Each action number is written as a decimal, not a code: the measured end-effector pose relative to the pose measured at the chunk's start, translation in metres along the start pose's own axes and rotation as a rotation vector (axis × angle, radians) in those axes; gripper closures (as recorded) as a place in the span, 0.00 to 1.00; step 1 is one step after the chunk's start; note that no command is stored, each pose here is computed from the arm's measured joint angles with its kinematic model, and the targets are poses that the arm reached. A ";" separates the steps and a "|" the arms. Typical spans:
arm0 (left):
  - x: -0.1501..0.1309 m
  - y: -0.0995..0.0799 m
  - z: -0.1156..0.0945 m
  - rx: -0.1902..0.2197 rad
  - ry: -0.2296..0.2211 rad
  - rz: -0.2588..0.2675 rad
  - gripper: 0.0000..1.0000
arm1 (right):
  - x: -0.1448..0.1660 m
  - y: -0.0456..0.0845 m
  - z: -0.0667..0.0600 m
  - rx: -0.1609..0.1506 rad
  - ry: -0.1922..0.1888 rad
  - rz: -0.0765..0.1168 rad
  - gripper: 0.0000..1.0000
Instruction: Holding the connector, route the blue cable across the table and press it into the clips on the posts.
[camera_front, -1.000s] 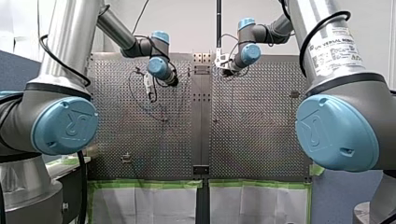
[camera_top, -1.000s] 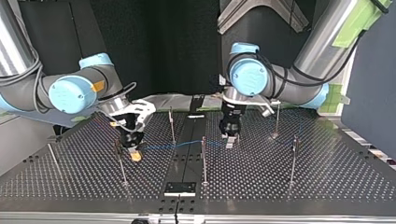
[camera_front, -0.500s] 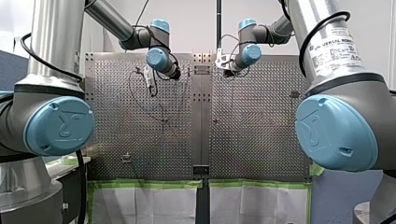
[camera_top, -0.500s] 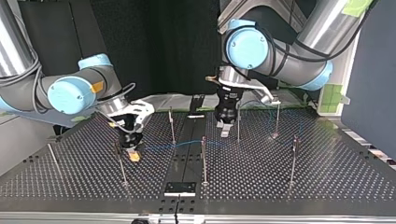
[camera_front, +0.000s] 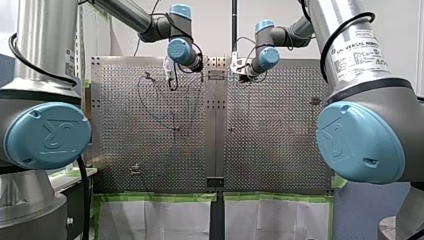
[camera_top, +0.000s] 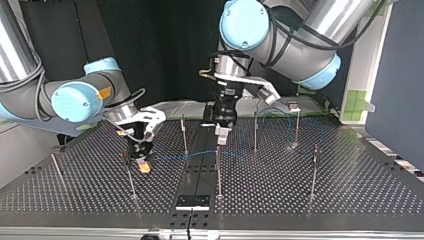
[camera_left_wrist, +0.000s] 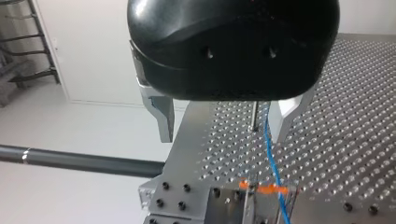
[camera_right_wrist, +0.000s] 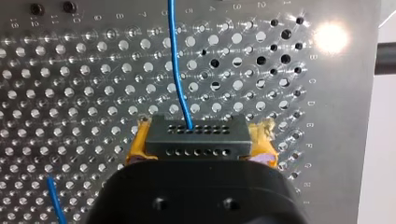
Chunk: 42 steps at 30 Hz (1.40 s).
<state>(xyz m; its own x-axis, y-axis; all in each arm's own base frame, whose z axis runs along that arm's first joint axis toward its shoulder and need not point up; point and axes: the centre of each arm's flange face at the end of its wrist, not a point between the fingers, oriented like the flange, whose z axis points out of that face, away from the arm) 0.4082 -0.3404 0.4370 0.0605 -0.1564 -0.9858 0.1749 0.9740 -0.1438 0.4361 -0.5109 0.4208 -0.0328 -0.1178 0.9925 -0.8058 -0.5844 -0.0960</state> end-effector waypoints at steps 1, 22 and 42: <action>0.002 -0.005 0.000 -0.001 0.005 0.004 0.00 | 0.000 0.000 0.000 -0.001 0.000 0.001 1.00; 0.021 -0.056 0.032 -0.030 0.037 0.037 0.00 | 0.000 0.003 0.000 -0.003 -0.001 0.005 1.00; 0.019 -0.056 0.070 -0.035 0.012 0.030 0.00 | 0.000 0.005 0.000 -0.006 0.000 0.005 1.00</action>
<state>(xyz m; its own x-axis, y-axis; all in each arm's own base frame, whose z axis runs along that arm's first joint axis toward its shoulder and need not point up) 0.4681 -0.4095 0.4328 0.0537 -0.1249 -0.9907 0.1382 0.9835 -0.1165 0.4325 -0.5138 0.4208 -0.0369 -0.1206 0.9920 -0.8090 -0.5791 -0.1005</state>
